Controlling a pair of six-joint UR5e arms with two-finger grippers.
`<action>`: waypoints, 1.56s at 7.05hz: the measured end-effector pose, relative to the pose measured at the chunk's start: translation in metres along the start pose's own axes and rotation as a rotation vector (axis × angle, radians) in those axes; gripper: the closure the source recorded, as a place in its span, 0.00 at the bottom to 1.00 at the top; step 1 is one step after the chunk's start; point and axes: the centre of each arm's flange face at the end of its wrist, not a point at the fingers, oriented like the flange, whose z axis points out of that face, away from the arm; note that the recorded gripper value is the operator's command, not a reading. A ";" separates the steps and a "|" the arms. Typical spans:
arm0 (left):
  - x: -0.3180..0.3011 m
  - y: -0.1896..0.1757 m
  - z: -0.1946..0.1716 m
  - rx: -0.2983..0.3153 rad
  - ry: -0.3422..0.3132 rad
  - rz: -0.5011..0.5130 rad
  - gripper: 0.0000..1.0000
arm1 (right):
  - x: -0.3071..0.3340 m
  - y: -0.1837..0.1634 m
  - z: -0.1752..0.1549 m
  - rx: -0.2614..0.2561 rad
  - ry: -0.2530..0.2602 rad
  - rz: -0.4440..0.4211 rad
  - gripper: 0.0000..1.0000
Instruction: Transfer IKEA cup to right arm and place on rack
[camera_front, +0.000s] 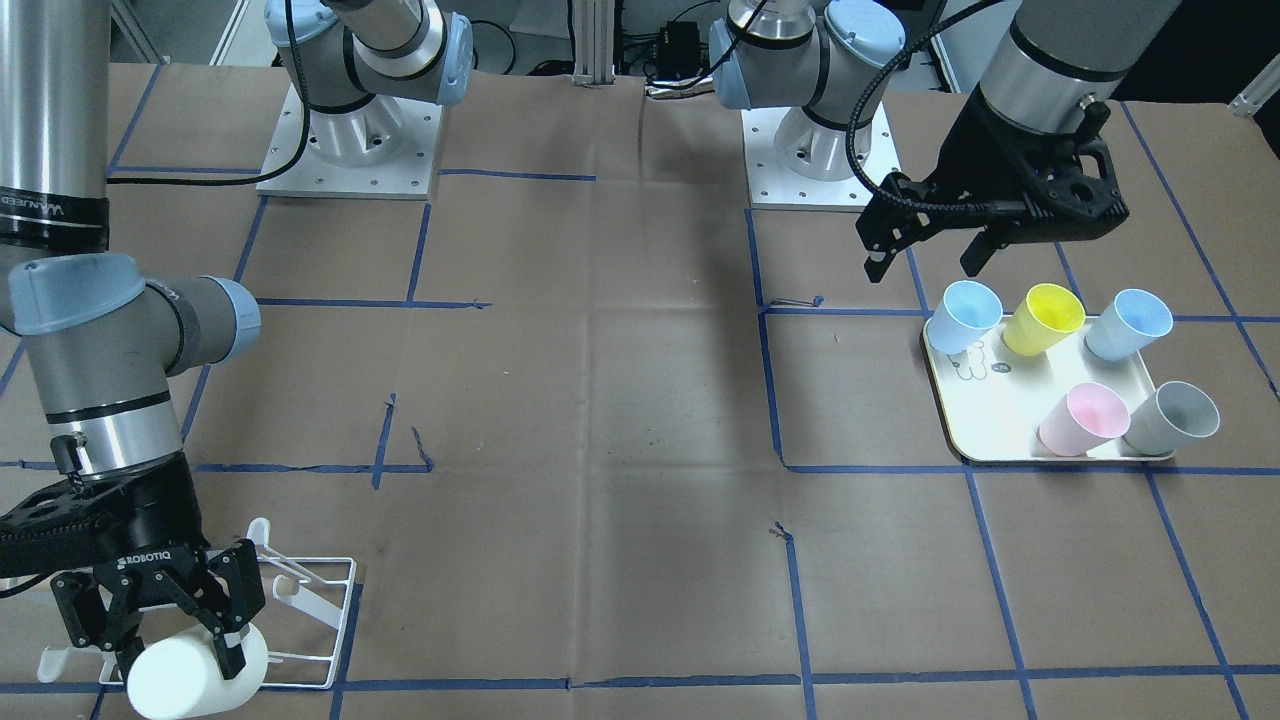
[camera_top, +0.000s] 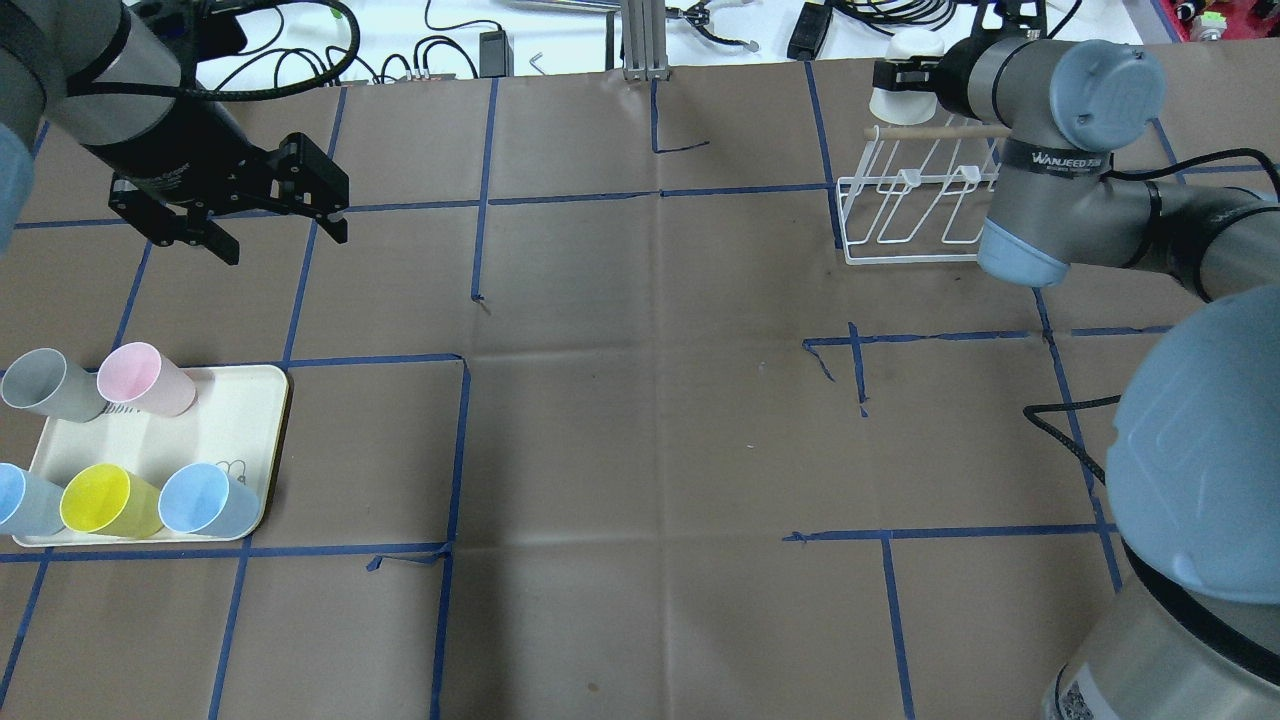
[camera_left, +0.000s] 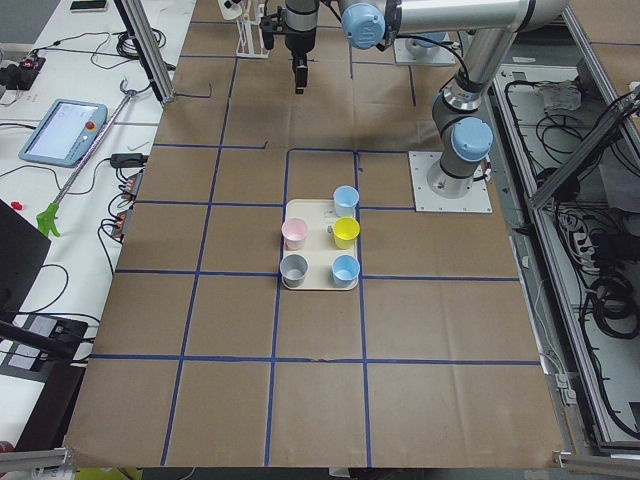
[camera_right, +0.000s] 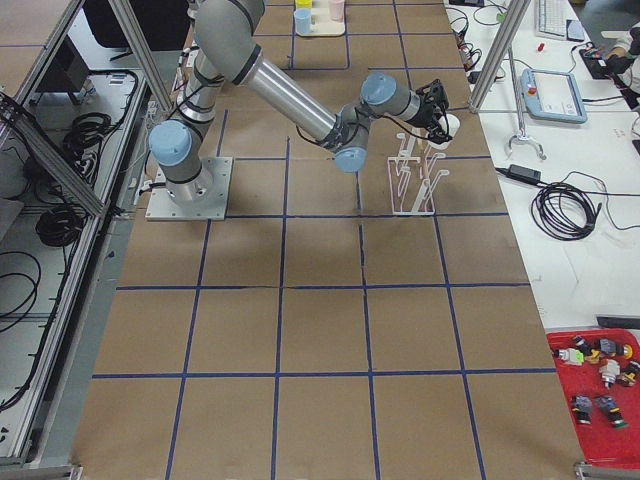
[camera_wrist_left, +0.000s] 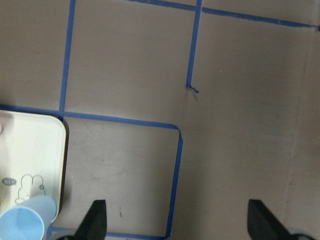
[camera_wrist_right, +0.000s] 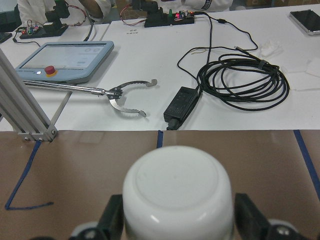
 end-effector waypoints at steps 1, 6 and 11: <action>0.007 0.007 -0.001 -0.008 -0.027 0.019 0.01 | 0.000 0.001 0.001 -0.003 -0.004 0.009 0.00; -0.008 0.041 0.012 -0.029 -0.105 0.107 0.01 | -0.013 -0.057 -0.037 0.050 -0.006 -0.005 0.00; -0.163 0.105 0.068 -0.036 -0.096 0.146 0.02 | -0.130 -0.067 -0.073 0.014 -0.153 0.398 0.00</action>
